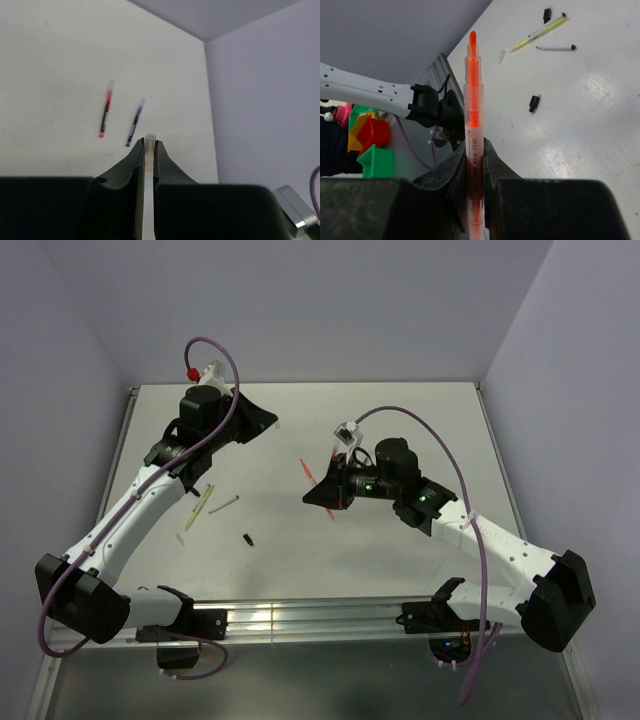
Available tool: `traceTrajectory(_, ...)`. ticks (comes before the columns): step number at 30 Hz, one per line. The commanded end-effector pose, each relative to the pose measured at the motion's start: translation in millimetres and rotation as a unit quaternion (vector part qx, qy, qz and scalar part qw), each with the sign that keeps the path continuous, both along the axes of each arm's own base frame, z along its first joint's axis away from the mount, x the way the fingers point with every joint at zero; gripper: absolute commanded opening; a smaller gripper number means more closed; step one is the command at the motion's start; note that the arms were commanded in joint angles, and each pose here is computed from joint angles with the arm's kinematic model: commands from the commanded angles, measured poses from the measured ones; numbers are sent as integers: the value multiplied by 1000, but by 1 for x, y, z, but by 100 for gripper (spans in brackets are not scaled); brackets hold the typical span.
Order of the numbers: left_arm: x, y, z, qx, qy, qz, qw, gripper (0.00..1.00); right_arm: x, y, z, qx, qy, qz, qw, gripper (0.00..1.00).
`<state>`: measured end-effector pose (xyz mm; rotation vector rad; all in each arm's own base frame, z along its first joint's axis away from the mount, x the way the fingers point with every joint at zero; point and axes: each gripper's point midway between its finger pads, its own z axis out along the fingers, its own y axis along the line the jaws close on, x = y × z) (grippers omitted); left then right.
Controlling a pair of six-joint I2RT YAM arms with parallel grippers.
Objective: Insert the pens into the pen caps
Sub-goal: Insert the pen cap onto the pen.
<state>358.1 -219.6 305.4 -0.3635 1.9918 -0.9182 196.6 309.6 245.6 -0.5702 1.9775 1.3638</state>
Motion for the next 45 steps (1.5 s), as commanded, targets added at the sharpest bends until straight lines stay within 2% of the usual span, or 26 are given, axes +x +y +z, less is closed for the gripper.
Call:
traceTrajectory(1,4,-28,50,-39,-82,-68,993,0,10,17,52,53,-38,4,998,0)
traceTrajectory(4,0,-36,72,-53,-122,-96,986,0,21,22,59,55,-33,-14,998,0)
traceTrajectory(7,-6,-41,78,-66,-138,-120,981,0,33,26,63,53,-30,-32,998,0)
traceTrajectory(11,-18,-44,93,-97,-192,-138,967,0,43,29,60,45,-32,-40,998,0)
traceTrajectory(18,-38,-46,93,-116,-220,-167,954,0,51,23,65,52,-43,-59,996,0)
traceTrajectory(30,-46,-47,91,-123,-228,-183,948,0,60,18,59,48,-40,-72,995,0)
traceTrajectory(45,-33,-56,65,-100,-189,-181,960,0,63,8,67,49,-54,-89,993,0)
